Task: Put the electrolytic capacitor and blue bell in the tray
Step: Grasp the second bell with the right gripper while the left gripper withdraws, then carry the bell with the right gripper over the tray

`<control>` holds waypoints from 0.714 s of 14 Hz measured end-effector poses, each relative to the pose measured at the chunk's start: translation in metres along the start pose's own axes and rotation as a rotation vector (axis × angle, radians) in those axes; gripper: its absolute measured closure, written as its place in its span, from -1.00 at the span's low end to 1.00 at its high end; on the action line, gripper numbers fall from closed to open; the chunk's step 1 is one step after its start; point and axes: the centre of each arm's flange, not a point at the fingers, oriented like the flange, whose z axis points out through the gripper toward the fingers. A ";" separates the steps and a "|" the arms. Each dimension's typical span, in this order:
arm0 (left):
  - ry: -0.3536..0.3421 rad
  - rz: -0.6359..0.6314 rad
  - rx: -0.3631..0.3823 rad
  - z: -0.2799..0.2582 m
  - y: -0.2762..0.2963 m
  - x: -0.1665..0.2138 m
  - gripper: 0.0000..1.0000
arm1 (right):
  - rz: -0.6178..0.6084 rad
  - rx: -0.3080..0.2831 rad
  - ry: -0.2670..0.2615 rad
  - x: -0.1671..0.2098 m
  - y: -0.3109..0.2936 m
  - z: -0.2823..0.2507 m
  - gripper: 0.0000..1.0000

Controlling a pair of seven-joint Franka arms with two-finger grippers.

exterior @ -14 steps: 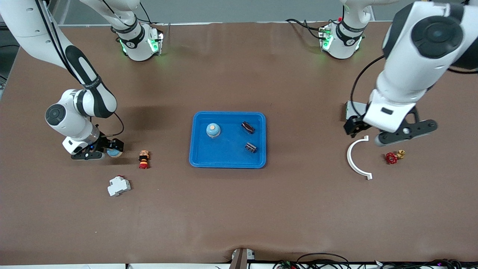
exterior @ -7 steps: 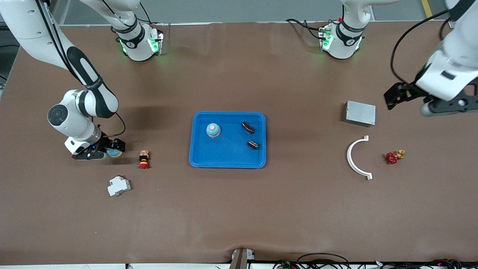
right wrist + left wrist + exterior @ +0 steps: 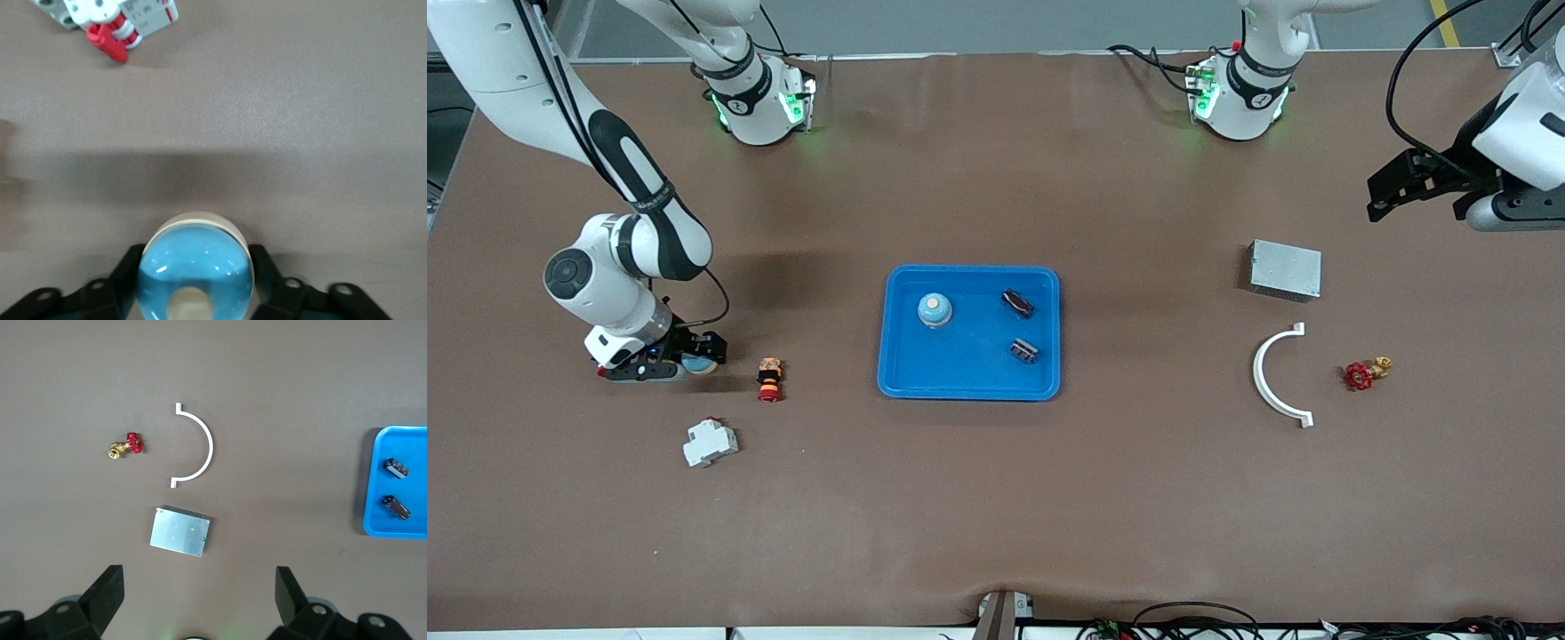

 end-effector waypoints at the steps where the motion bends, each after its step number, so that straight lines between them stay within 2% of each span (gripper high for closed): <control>1: 0.006 0.002 -0.001 -0.003 0.001 -0.003 -1.00 | 0.000 0.000 0.001 0.000 -0.001 -0.001 -0.33; 3: 0.015 0.003 0.000 -0.008 0.002 -0.007 -1.00 | 0.008 0.002 -0.002 0.002 -0.004 -0.002 -0.33; 5: 0.015 0.003 0.000 -0.009 0.001 -0.008 -1.00 | 0.039 0.005 -0.029 0.008 -0.028 -0.014 -0.33; 8: 0.016 0.005 0.000 -0.010 0.002 -0.009 -1.00 | 0.130 -0.012 -0.094 0.025 -0.114 -0.065 -0.32; 10: 0.033 0.006 -0.001 -0.020 0.003 -0.012 -1.00 | 0.200 -0.026 -0.101 0.029 -0.184 -0.101 -0.32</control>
